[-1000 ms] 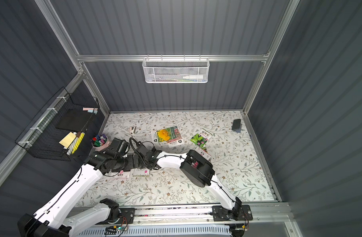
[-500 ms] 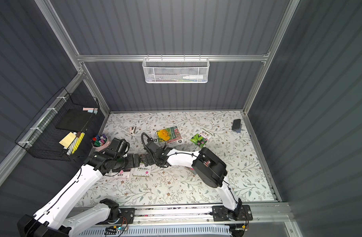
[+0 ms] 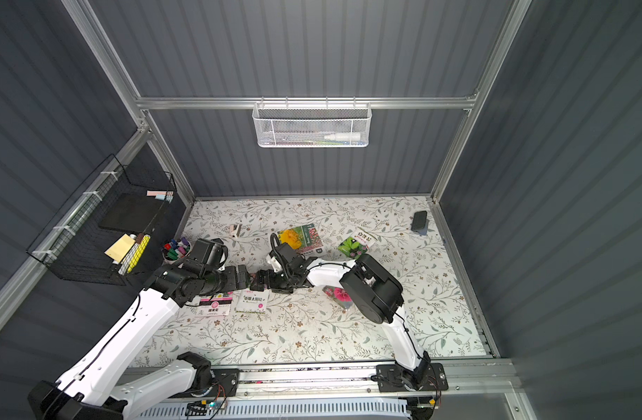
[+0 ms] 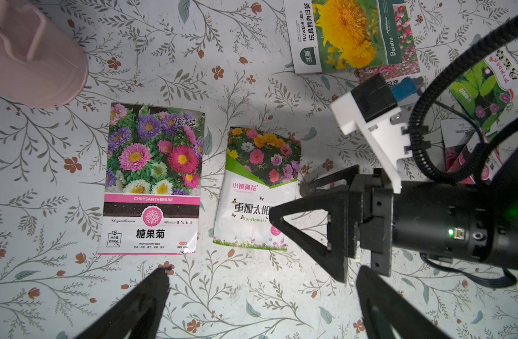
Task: Arrange the seed packets in a row
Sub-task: Place the seed packet at the center of the board.
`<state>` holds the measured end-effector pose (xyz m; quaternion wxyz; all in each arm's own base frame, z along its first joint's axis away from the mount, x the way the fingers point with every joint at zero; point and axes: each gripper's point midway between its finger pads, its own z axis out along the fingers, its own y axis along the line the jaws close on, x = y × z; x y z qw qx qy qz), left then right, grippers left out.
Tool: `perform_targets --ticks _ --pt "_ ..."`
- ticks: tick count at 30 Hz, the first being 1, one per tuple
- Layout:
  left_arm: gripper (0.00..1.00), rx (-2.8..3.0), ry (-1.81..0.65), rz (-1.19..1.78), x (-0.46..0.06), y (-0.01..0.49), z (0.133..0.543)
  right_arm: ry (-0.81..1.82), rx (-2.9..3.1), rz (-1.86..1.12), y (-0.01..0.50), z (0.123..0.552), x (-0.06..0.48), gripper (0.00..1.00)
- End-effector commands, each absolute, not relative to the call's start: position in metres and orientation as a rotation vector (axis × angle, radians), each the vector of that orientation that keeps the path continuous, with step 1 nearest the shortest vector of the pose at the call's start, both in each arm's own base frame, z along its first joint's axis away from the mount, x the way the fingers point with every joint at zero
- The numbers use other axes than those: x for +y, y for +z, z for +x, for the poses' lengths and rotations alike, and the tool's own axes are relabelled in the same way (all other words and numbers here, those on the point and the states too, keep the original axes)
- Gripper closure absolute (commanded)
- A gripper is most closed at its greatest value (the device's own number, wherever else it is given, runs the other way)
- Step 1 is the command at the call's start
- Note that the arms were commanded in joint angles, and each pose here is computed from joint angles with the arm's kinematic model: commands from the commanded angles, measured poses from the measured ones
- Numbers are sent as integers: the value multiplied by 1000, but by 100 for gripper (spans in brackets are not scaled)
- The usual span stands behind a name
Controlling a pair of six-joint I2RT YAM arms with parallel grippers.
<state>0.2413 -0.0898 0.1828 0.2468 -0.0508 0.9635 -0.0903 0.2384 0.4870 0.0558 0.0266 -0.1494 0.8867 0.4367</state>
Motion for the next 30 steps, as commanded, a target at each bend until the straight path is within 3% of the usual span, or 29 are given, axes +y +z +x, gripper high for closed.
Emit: perform_targets --ticks 1,18,25,30 --pt "1 2604 -229 -131 -87 192 245 1423 2782 -440 58 228 492 1" --pt "1 2617 -245 -134 -90 192 248 1544 2828 -455 40 224 516 1" --pt "1 2623 -256 -138 -93 190 251 1567 2767 -489 50 230 517 1" --pt "1 2642 -273 -136 -99 184 257 1497 2660 -476 88 245 483 1"
